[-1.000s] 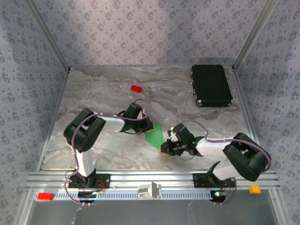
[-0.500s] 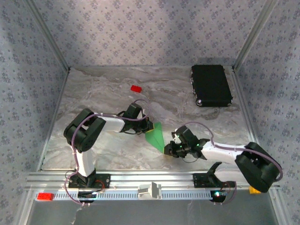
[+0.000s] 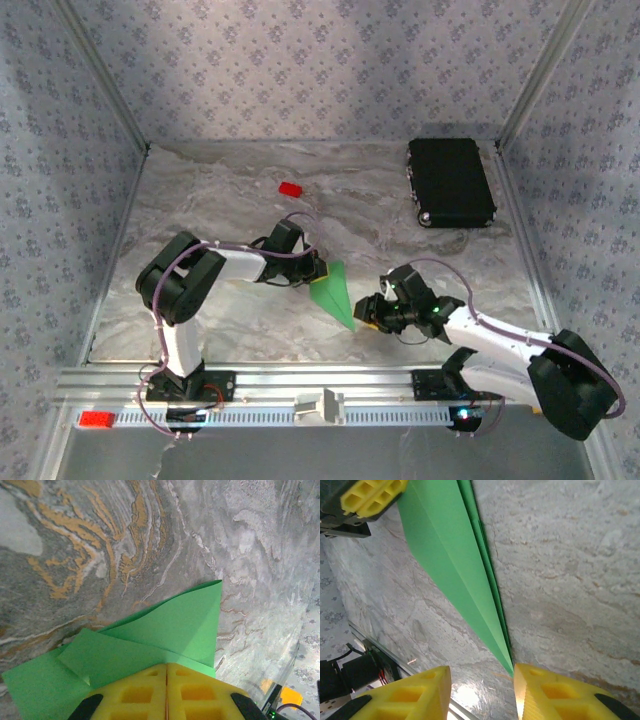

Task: Fold a paper plane with a square sheet of paper (pick it up from the middle)
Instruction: Fourth fold the wing at the center of the table, then turn over the paper at the center of the table.

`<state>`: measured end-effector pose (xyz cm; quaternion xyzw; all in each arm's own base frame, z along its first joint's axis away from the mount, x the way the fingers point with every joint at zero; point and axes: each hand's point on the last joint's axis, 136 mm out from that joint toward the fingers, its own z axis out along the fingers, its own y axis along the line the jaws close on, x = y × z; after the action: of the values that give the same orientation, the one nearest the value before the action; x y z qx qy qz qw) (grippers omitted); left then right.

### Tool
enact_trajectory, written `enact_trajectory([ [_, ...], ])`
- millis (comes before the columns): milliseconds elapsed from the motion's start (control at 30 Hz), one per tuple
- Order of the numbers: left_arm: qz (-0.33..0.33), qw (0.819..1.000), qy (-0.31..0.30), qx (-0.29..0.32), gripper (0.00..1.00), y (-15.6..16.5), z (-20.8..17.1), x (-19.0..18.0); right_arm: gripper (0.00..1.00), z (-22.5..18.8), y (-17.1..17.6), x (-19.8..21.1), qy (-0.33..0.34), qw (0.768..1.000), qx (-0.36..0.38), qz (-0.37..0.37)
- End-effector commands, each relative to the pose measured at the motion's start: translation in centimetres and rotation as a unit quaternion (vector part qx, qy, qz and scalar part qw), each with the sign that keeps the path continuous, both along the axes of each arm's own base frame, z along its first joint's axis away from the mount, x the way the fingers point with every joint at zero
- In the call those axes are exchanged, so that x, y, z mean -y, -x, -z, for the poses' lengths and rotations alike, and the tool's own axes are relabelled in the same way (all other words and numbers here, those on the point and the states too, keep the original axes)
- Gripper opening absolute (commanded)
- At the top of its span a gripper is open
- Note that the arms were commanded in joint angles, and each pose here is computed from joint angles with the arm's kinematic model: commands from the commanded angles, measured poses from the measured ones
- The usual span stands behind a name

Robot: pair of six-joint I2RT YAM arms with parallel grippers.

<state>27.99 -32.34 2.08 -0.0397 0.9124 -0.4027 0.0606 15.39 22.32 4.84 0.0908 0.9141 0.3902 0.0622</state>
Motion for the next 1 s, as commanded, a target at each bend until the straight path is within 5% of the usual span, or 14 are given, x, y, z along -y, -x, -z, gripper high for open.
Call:
enact_trajectory([
  [0,-0.014,0.999,-0.042,-0.024,0.08,1.0,2.1,-1.7,0.40,0.6,1.0,-0.5,-0.004,0.999,-0.031,-0.009],
  [967,-0.016,0.999,-0.030,-0.031,0.08,0.7,1.9,-1.2,0.36,1.6,-0.4,-2.1,-0.021,0.999,-0.030,-0.002],
])
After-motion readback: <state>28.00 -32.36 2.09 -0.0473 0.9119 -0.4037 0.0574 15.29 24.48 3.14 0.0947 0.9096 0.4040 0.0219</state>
